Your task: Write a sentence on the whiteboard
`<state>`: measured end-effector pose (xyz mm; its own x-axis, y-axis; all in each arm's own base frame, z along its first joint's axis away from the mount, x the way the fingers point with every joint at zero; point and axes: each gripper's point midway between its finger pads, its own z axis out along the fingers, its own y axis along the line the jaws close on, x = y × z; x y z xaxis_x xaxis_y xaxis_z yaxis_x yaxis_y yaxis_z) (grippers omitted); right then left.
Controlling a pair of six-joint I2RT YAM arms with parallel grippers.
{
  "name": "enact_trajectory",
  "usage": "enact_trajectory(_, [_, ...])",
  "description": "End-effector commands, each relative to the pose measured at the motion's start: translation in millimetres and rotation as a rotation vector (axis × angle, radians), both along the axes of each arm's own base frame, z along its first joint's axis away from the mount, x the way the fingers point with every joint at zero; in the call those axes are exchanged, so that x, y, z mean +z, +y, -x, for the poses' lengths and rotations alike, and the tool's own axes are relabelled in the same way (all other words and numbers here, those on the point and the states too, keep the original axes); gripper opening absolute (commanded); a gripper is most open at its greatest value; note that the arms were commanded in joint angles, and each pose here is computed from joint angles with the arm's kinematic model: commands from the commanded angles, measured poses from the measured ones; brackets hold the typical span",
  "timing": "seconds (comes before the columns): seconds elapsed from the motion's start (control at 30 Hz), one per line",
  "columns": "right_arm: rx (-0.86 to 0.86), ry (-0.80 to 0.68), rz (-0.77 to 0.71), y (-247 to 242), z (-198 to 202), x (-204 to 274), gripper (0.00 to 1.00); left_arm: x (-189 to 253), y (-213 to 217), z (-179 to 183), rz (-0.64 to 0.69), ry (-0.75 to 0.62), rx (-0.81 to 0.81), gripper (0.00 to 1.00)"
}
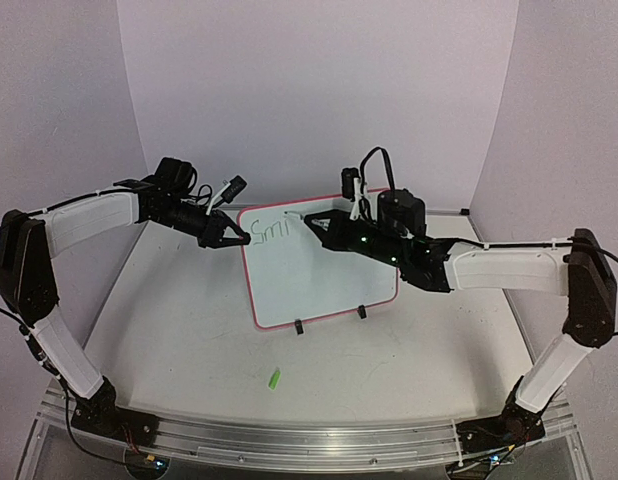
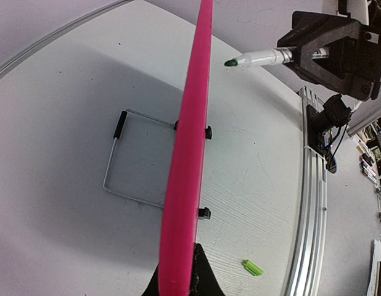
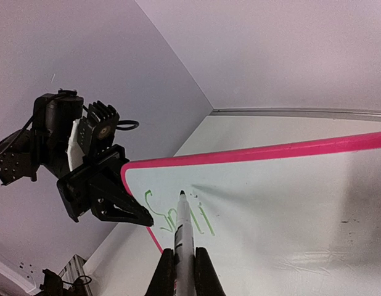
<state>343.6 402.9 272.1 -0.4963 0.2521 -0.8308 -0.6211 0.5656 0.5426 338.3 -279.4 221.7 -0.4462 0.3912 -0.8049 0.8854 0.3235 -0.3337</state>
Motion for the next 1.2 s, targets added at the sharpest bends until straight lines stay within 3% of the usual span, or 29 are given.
enact_trajectory(0.0, [-0.021,-0.059,-0.048,-8.9,1.5,31.1,0.0,2.9,13.5,-13.6,-0.075,-0.108,0.059,0.0])
enact_trajectory(1.17, [-0.101,-0.017,0.025,-10.2,-19.4,2.1,0.0,2.8,13.6,-13.8,-0.076,-0.111,0.059,0.0])
